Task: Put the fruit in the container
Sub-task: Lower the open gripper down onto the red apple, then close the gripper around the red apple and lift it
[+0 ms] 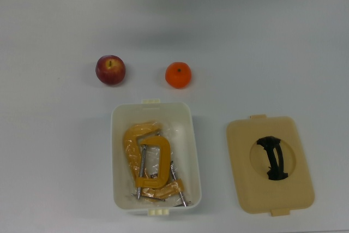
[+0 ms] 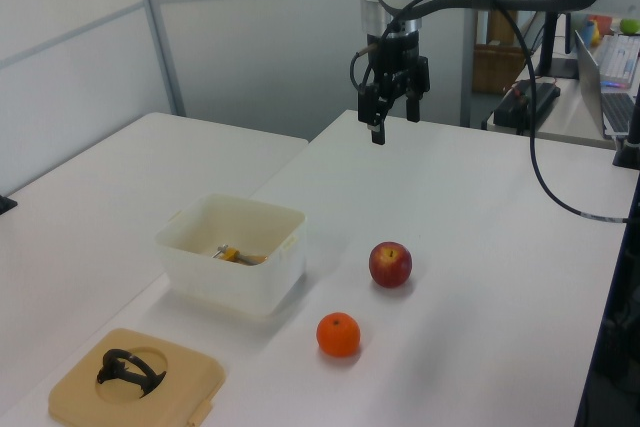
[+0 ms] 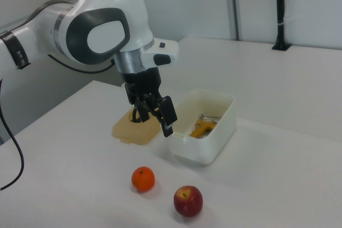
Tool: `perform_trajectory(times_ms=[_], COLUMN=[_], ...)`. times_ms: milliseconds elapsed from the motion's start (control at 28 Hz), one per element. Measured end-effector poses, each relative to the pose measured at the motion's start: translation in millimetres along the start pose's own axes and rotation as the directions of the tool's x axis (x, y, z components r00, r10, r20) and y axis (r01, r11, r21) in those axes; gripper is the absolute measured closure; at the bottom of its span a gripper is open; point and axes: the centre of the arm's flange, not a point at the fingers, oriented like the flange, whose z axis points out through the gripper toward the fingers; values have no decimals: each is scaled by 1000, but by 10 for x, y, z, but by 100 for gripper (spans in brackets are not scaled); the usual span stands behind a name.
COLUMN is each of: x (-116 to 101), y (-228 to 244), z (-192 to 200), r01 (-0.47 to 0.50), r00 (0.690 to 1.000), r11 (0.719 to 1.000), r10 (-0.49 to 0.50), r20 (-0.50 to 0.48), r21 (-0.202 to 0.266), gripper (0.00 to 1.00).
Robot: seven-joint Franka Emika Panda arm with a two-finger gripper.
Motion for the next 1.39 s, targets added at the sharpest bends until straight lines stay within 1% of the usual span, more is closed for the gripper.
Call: perform_trajectory(times_ms=[71,143,250,429,679,857,1000,1214,1393], x=[0,3,28,92,121,151,214,332,426], y=[-4,-28,-49,-62,-58,-43,-81,-166,-173], z=[0,10,69,226,515,964,1491,2151,2499], r01=[0,8,41,73,81,116,143,172,190], r00=[1000,1000,999,996,992,984,979,972,967], r11=[1000,1000,998,997,996,993,989,983,979], r10=[0,-8,-42,-74,-83,-112,-134,-159,-172], r20=[0,4,14,41,98,140,156,175,190], r21=[4,26,40,39,26,-20,-43,-60,-80], gripper=[0,0,0,0,0,0,0,0,0])
